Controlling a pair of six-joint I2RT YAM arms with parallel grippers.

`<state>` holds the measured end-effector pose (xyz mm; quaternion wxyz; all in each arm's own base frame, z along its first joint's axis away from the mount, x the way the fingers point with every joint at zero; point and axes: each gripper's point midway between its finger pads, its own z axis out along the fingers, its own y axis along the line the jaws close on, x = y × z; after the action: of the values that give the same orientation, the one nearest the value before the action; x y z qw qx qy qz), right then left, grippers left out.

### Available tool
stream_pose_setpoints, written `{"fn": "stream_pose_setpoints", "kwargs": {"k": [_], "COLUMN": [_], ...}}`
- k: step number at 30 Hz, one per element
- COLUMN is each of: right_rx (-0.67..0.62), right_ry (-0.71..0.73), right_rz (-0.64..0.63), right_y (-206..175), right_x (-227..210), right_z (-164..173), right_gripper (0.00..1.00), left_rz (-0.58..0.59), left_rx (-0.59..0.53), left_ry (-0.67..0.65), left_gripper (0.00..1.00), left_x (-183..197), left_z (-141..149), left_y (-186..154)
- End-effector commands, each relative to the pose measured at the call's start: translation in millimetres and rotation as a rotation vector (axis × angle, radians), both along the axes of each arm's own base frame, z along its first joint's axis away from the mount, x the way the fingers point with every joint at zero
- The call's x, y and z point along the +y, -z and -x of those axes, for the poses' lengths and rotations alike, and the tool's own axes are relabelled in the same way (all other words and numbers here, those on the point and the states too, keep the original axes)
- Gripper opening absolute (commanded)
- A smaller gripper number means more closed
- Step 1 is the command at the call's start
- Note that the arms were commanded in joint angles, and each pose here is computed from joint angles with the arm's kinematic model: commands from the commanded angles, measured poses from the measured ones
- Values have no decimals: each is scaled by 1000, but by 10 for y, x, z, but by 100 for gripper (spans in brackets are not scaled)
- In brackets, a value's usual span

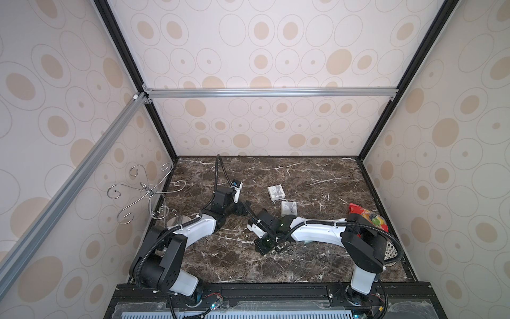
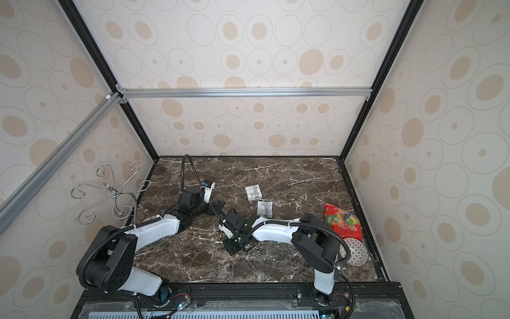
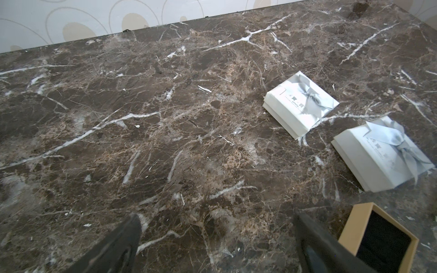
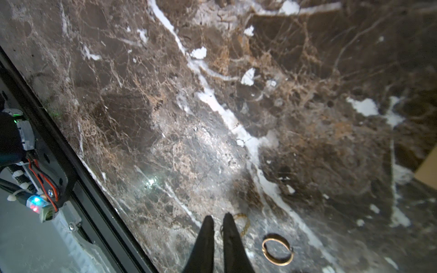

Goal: Take the rings out of the lift-off lid box
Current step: Place the ring at the center of the board.

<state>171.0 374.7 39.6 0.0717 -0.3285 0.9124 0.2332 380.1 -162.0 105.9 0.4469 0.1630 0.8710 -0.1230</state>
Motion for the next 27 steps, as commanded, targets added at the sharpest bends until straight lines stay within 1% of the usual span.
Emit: {"fn": "stream_pose_setpoints", "kwargs": {"k": [1, 5, 11, 15, 16, 18, 22, 27], "right_rx": [0, -12, -23, -13, -10, -1, 15, 22], "right_ry": [-14, -14, -19, -17, -19, -20, -23, -31], "right_rz": [18, 16, 23, 43, 48, 55, 73, 74], "right_y": [16, -13, -32, 28, 36, 61, 111, 121], "right_x": [14, 8, -17, -35, -33, -30, -33, -18], "right_z": [23, 9, 5, 7, 9, 21, 26, 35], "right_gripper": [14, 15, 22, 25, 27, 34, 39, 40], "left_rz": [20, 21, 23, 25, 25, 25, 24, 23], "left_rx": [-14, -15, -18, -19, -20, -21, -23, -29], "left_ry": [-1, 1, 4, 6, 4, 7, 8, 5], "left_gripper": [100, 100, 100, 100, 100, 100, 100, 100], "left_x": [3, 3, 4, 4, 9, 5, 9, 23], "left_z": [-14, -4, 10, 18, 17, 27, 35, 41], "left_y": [-55, -61, -71, -78, -85, -83, -91, -105]}}
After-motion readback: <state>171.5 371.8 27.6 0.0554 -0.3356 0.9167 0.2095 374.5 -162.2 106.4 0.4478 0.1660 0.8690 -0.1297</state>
